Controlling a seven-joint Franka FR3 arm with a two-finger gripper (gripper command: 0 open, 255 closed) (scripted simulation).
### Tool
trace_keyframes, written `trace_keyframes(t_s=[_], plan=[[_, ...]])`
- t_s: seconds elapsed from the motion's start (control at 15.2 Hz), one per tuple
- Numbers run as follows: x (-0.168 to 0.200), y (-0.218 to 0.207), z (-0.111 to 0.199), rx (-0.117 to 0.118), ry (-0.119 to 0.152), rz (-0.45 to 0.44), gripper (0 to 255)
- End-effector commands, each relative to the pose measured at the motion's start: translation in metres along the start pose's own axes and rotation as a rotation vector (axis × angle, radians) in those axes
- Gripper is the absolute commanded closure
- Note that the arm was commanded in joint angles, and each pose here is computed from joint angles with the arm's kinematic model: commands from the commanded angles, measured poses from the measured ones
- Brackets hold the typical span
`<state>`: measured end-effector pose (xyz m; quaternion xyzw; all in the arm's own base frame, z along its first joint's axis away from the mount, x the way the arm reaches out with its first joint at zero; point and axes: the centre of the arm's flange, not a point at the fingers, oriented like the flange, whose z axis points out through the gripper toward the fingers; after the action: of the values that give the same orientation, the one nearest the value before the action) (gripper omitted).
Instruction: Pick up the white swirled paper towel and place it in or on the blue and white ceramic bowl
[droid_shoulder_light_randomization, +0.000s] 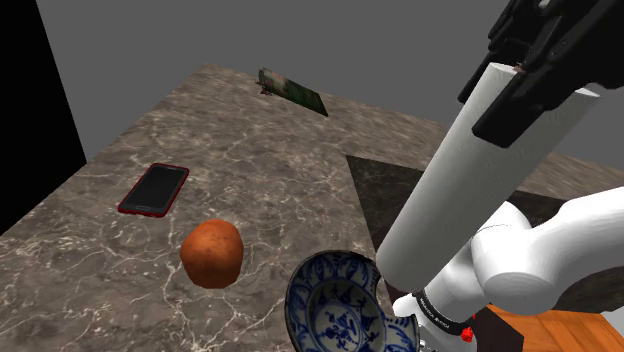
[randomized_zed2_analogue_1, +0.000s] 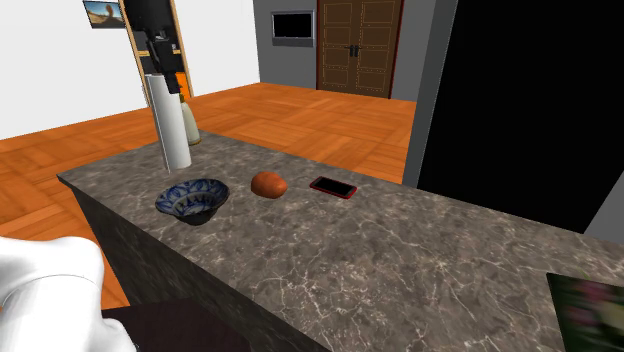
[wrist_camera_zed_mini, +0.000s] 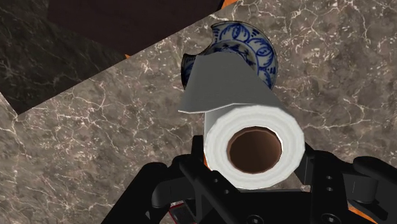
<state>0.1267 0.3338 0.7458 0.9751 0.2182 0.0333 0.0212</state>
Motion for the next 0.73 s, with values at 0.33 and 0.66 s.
trace_keyframes(t_s=[0.33,0.66], plan=[[-0.002,-0.001,0.037,0.000,0.000,0.000,255],[-0.004,-0.003,0.063,0.000,0.000,0.000,255]])
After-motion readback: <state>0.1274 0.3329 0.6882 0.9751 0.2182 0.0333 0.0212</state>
